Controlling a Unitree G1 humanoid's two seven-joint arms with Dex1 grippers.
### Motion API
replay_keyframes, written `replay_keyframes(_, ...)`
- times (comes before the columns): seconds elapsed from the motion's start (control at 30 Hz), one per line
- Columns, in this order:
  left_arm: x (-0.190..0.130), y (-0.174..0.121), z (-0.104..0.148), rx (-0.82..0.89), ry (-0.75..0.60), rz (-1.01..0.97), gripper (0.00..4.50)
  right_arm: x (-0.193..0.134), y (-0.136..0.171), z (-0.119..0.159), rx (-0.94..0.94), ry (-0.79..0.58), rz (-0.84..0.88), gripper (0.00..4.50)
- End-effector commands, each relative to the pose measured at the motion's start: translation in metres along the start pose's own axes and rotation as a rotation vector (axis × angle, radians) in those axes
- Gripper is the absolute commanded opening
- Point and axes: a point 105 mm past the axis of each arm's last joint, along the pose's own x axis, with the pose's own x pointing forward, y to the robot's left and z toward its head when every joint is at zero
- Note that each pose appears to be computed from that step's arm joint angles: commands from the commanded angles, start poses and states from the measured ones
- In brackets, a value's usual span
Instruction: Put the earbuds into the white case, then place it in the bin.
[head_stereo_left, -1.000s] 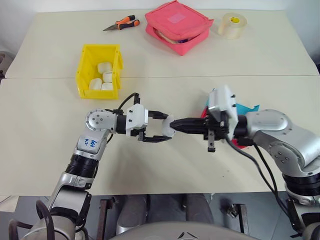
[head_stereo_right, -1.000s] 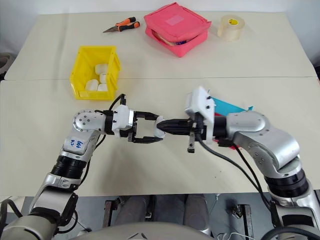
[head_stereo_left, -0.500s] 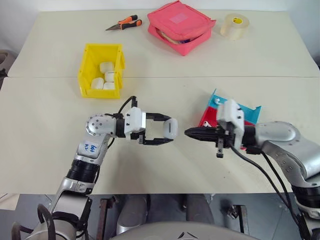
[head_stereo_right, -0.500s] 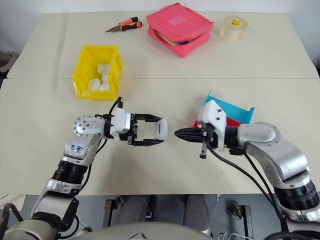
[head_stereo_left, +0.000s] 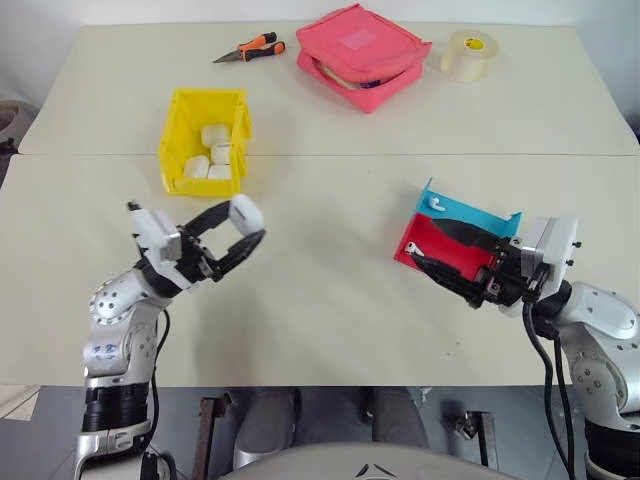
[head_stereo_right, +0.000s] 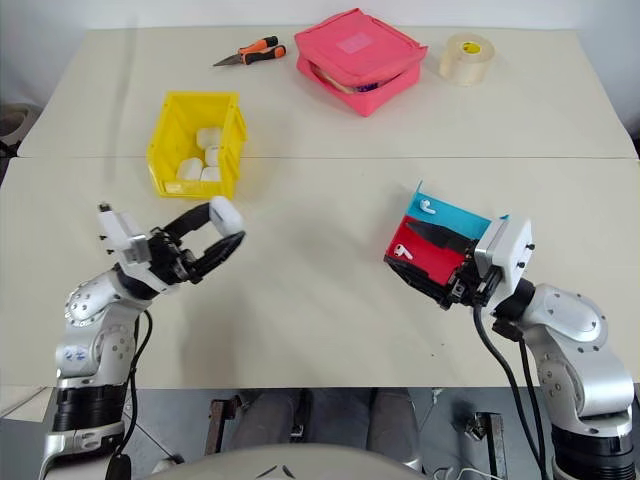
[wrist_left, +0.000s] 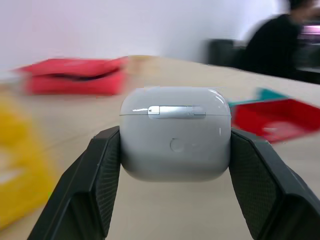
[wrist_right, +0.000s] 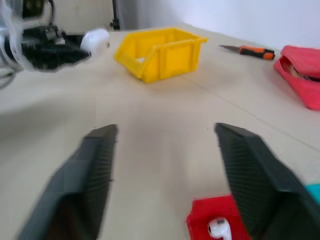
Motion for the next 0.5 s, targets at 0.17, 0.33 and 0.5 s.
replay_keyframes(0.17,-0.023,0.029,0.015,0.005,-0.041,0.299,2.8,0.006,-0.006,0.008,-0.096,-0.103,-0.09,4.45)
replay_keyframes(0.33,-0.001,0.037,0.017,-0.042,0.015,0.289,2.8,0.013,-0.009,0.008,-0.125,-0.112,-0.097,4.45)
replay_keyframes(0.5,0.037,0.057,0.034,-0.04,0.03,0.273,2.8,0.017,-0.01,0.005,-0.132,-0.095,-0.094,4.45)
